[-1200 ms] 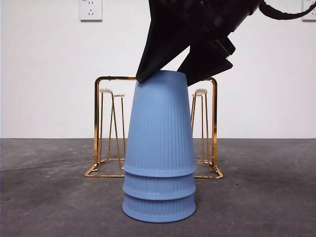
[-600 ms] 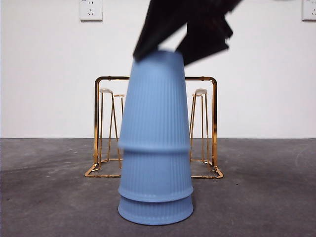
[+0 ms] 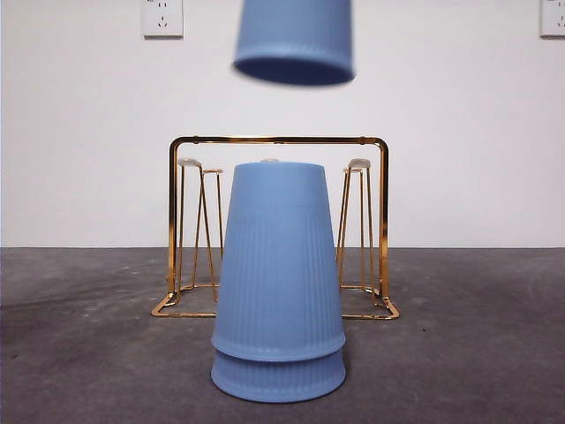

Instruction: Pick the top cup and place it on cupholder, pick up the mid cup and place it on cupholder, last pick the bottom cup and place it on cupholder.

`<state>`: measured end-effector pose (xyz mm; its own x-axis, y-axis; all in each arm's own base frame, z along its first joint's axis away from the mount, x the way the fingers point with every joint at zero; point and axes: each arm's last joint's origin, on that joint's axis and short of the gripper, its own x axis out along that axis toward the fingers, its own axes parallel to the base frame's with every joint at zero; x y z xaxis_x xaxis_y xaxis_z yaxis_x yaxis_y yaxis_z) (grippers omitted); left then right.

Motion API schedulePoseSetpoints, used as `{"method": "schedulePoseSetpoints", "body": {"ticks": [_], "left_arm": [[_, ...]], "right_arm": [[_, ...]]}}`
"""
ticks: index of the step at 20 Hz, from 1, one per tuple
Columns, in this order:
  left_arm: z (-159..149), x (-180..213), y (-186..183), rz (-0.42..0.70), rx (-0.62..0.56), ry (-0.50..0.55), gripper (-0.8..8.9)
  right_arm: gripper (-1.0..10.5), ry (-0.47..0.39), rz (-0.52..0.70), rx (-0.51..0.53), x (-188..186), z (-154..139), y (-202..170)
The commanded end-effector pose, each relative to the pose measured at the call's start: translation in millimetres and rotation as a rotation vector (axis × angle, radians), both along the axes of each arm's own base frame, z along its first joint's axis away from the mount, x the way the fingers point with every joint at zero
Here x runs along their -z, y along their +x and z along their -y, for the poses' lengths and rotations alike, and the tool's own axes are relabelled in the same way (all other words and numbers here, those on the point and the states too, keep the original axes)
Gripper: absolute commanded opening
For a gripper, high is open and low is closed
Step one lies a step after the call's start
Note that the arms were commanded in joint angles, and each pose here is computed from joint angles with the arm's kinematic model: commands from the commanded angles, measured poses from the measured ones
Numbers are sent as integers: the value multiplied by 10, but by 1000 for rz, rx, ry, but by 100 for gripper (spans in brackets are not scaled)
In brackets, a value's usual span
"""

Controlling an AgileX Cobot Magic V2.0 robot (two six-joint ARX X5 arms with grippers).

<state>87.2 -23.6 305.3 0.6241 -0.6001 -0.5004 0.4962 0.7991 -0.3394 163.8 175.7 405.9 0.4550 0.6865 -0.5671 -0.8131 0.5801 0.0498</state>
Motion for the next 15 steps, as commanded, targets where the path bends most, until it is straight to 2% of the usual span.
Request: {"method": "schedulePoseSetpoints", "body": {"ticks": [1,4,7,11,15], "left_arm": [[2,-65,-10,28,7,-3,436],[2,-66,-10,28,7,-3,436],[2,-65,-9,28,7,-3,436],[2,-67,-9,30,7,-3,436],[2,-67,-9,29,7,-3,436]], "right_arm": [[124,9,66,59,-135,124,33],[125,0,48,157,-83,307,213],[125,11,16,201,137,382,394],[125,52,0,242,531,412,591],[126,54,-35,272,831,373,759]]}}
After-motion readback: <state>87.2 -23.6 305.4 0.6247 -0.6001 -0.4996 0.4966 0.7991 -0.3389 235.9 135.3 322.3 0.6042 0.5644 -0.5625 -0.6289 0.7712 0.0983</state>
